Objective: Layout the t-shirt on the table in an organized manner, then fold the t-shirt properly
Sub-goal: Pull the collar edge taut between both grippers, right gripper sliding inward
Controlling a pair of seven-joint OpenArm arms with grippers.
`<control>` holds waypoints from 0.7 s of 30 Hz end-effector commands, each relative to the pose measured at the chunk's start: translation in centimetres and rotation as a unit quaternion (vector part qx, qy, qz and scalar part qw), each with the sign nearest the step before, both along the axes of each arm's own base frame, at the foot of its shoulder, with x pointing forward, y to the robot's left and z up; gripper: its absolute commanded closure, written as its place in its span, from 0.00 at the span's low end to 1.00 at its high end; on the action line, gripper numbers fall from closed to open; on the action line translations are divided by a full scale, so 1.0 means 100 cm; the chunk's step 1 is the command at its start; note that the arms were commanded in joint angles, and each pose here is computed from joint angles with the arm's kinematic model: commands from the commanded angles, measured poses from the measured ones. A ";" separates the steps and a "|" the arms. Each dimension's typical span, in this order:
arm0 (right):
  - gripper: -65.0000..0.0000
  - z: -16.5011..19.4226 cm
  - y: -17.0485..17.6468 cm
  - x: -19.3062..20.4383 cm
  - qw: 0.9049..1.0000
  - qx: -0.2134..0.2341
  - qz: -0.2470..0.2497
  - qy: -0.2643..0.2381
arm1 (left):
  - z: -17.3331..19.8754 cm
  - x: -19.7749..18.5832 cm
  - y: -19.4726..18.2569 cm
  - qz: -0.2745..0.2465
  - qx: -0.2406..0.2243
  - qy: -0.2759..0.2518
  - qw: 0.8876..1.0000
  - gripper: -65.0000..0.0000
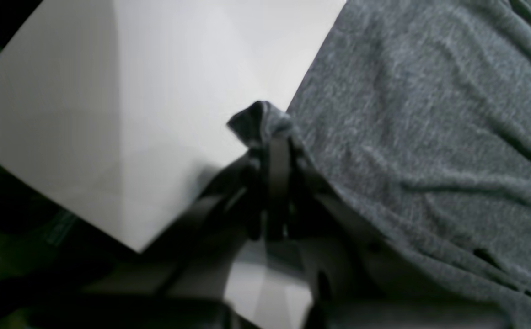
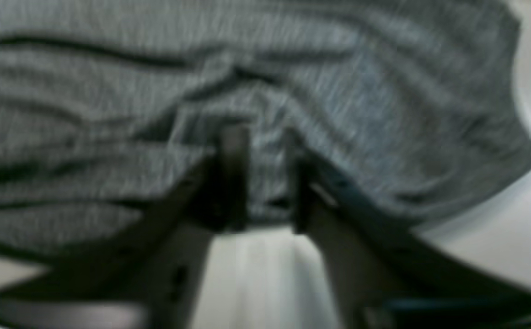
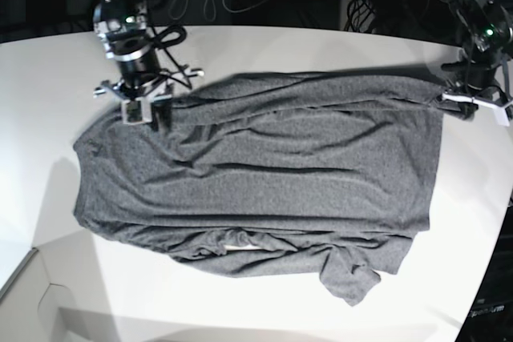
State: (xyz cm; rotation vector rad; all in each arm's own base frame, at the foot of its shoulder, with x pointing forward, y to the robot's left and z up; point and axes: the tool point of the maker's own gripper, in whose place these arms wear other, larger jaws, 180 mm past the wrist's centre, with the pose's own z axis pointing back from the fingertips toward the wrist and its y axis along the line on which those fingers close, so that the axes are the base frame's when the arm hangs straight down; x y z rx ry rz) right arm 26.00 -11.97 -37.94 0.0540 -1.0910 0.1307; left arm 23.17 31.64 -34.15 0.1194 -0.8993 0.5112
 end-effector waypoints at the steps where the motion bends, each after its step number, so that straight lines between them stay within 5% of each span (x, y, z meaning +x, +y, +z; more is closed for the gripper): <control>1: 0.65 0.007 0.001 0.001 1.000 0.003 0.001 -0.015 | 0.011 0.004 0.004 0.000 0.014 -0.018 1.000 1.00; 6: 0.41 0.000 0.012 -0.008 1.000 0.009 0.014 -0.003 | 0.011 0.004 0.004 0.000 0.014 -0.018 1.000 1.00; 21: 0.41 -0.008 0.024 0.008 0.999 0.014 0.029 -0.002 | 0.011 0.005 0.004 0.000 0.013 -0.018 1.000 1.00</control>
